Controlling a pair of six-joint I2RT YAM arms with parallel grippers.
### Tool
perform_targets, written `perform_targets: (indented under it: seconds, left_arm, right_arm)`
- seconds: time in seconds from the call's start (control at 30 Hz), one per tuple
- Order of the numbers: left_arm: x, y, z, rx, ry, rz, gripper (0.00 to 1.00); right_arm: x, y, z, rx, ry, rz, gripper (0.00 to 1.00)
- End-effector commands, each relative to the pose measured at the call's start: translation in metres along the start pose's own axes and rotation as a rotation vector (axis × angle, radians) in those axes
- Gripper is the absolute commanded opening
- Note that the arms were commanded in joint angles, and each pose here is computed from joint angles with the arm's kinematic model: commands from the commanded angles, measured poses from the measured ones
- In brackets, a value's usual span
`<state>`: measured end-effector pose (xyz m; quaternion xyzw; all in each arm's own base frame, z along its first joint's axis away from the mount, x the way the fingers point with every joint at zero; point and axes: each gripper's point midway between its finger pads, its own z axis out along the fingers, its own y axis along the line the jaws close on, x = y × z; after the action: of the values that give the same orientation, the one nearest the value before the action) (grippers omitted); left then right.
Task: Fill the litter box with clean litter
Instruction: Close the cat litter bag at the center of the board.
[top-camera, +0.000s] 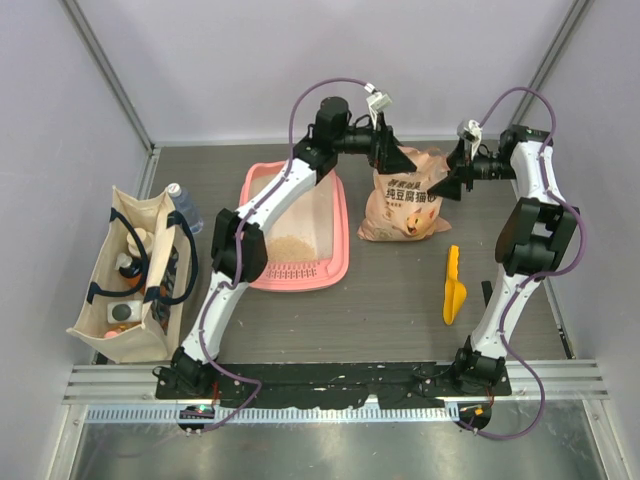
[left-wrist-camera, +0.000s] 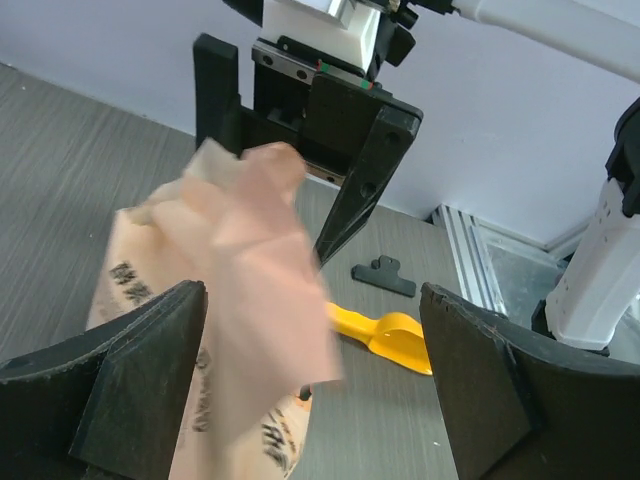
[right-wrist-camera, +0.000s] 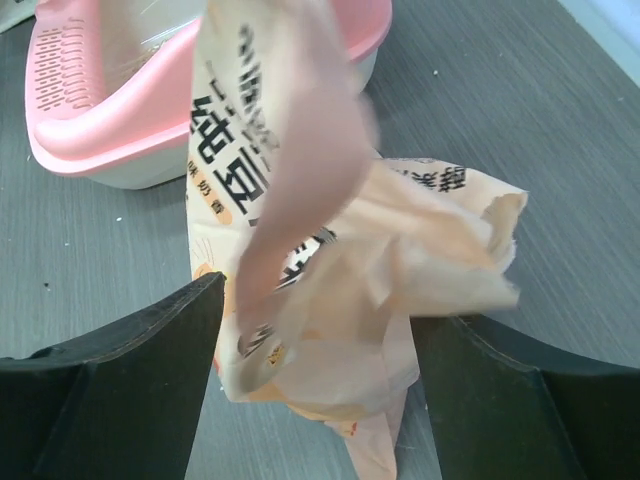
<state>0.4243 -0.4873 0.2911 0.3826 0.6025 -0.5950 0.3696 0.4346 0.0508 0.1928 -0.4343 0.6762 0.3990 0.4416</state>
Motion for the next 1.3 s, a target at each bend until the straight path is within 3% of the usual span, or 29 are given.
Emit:
perform_targets:
  seconds: [0.0, 0.2, 0.4, 0.47, 0.53, 0.63, 0.77, 0.9, 1.0, 1.17, 1.27]
  left_arm:
    - [0.008, -0.007, 0.002, 0.009, 0.034, 0.050, 0.91]
    - [0.035, 0.010, -0.005, -0.077, 0.104, 0.107, 0.92]
    - [0.029, 0.023, -0.006, -0.099, 0.079, 0.092, 0.87]
    - [0.029, 0.019, -0.003, -0.057, 0.074, 0.050, 0.79]
    - [0.032, 0.018, -0.002, -0.036, 0.080, 0.029, 0.64]
    - [0.037, 0.015, -0.003, -0.018, 0.087, 0.001, 0.54]
    - [0.038, 0.016, -0.007, -0.010, 0.089, -0.018, 0.39]
    - [0.040, 0.024, -0.013, -0.030, 0.090, -0.035, 0.26]
    - [0.041, 0.034, -0.019, -0.064, 0.092, -0.049, 0.24]
    - [0.051, 0.051, -0.026, -0.140, 0.111, -0.065, 0.37]
    - [0.058, 0.053, -0.027, -0.141, 0.123, -0.082, 0.37]
  right_arm:
    - [-0.014, 0.015, 0.000, -0.046, -0.066, 0.070, 0.80]
    - [-0.017, -0.004, 0.002, -0.038, -0.080, 0.053, 0.81]
    - [-0.014, -0.023, 0.005, -0.026, -0.089, 0.072, 0.82]
    - [-0.018, -0.037, 0.009, -0.011, -0.107, 0.091, 0.82]
    - [-0.023, -0.042, 0.016, -0.015, -0.107, 0.076, 0.82]
    - [-0.029, -0.040, 0.022, -0.040, -0.131, 0.089, 0.82]
    - [-0.025, -0.033, 0.035, -0.074, -0.136, 0.152, 0.58]
    - [-0.023, -0.030, 0.036, -0.088, -0.149, 0.193, 0.47]
    - [-0.020, -0.027, 0.034, -0.089, -0.153, 0.215, 0.48]
    - [-0.015, -0.024, 0.026, -0.071, -0.151, 0.230, 0.65]
    - [-0.012, -0.025, 0.023, -0.062, -0.142, 0.230, 0.63]
